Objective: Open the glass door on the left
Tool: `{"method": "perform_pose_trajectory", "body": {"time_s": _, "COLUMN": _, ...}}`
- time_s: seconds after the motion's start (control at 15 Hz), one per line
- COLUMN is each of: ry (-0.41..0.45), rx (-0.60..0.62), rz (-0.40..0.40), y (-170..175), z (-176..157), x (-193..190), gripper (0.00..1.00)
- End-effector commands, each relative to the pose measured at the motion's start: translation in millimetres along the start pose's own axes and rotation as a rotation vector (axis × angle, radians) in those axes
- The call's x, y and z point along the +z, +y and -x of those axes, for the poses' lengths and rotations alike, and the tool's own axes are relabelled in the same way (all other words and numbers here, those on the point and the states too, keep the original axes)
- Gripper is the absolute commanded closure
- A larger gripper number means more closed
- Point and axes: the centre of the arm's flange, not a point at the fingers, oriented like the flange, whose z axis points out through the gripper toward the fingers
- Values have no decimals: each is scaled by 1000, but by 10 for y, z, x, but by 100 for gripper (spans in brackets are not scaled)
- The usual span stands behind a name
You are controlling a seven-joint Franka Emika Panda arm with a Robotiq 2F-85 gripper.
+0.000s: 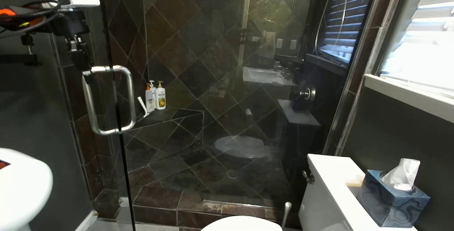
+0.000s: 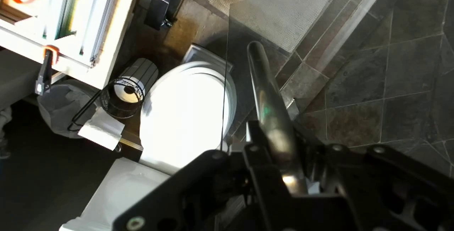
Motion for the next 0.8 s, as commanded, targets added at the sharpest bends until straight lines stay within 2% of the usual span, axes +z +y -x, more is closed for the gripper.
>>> {"method": "perform_pose_trajectory", "body": {"time_s": 0.0, "ry": -104, "rx": -19, "rz": 0, "y": 177, "z": 309, "x": -61, "gripper": 94}}
{"method": "perform_pose_trajectory", "body": {"time_s": 0.07, "ry": -112, "rx": -26, "rz": -2, "y": 180, "z": 318, "x": -58, "gripper": 52}}
{"method": "perform_pose_trajectory", "body": {"time_s": 0.13, "ry": -115, "rx": -30, "rz": 0, "y": 184, "z": 331, "x": -55, "gripper": 51}}
{"method": "perform_pose_trajectory", "body": {"time_s": 0.27, "ry": -185, "rx": -45, "rz": 22, "y": 221, "z": 454, "x": -43, "gripper": 38}}
{"method": "perform_pose_trajectory", "body": {"time_s": 0.47, "ry": -240, "rx": -55, "rz": 55, "y": 284, "z": 573, "x": -65, "gripper": 18}}
{"method": "perform_pose_trajectory", "body": {"time_s": 0.6, "ry": -231, "rx": -71, "rz": 71, "y": 331, "z": 568, "x": -84, "gripper": 3}}
{"method": "perform_pose_trajectory", "body": {"time_s": 0.73, "ry": -196, "rx": -135, "rz": 69, "y": 373, "z": 482, "x": -117, "gripper": 0}}
